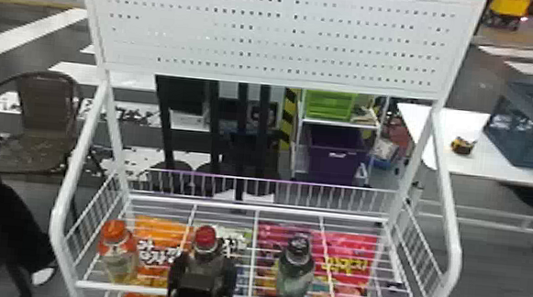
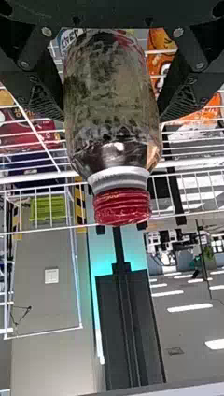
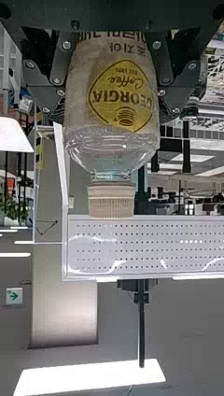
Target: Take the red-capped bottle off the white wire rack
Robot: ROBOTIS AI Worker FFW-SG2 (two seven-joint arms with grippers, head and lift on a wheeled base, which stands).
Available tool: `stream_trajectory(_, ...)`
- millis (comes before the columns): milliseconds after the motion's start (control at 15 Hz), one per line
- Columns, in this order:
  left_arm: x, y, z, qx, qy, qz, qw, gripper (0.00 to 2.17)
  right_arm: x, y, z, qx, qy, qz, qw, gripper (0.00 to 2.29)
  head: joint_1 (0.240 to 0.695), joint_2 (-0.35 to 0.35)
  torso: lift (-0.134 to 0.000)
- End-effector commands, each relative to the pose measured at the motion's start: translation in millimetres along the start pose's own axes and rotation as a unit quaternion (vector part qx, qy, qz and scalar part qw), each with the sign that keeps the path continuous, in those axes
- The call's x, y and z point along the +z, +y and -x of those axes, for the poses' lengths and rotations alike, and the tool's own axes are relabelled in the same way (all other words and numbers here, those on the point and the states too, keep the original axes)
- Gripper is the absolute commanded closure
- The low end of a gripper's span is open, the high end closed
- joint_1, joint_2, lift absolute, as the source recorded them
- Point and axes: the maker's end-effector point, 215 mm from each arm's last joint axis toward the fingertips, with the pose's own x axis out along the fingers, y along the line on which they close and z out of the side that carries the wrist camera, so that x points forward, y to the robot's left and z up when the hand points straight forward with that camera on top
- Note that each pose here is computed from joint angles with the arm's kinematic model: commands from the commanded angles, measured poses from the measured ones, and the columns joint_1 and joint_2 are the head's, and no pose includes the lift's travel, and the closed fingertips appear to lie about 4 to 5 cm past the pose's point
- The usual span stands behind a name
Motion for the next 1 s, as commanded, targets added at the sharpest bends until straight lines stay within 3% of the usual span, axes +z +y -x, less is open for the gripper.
stream_trajectory(0,9,1,14,0.003,-0.015,0.016,0.9997,2.15,0,-3,2,-0.003,-0.003,0.0,1.0,1.43,0.499,0.0,0.0)
stream_trajectory(333,42,1,71,-0.012,-0.03,0.037,0.9988,2.15,0,3,-1,0.001,-0.003,-0.001,1.0,1.43,0.499,0.0,0.0)
stream_trajectory(933,112,73,154,0.012,-0.041,0.012,0.999,2.15,-1,8,2,0.004,-0.001,-0.002,1.0,1.43,0.499,0.0,0.0)
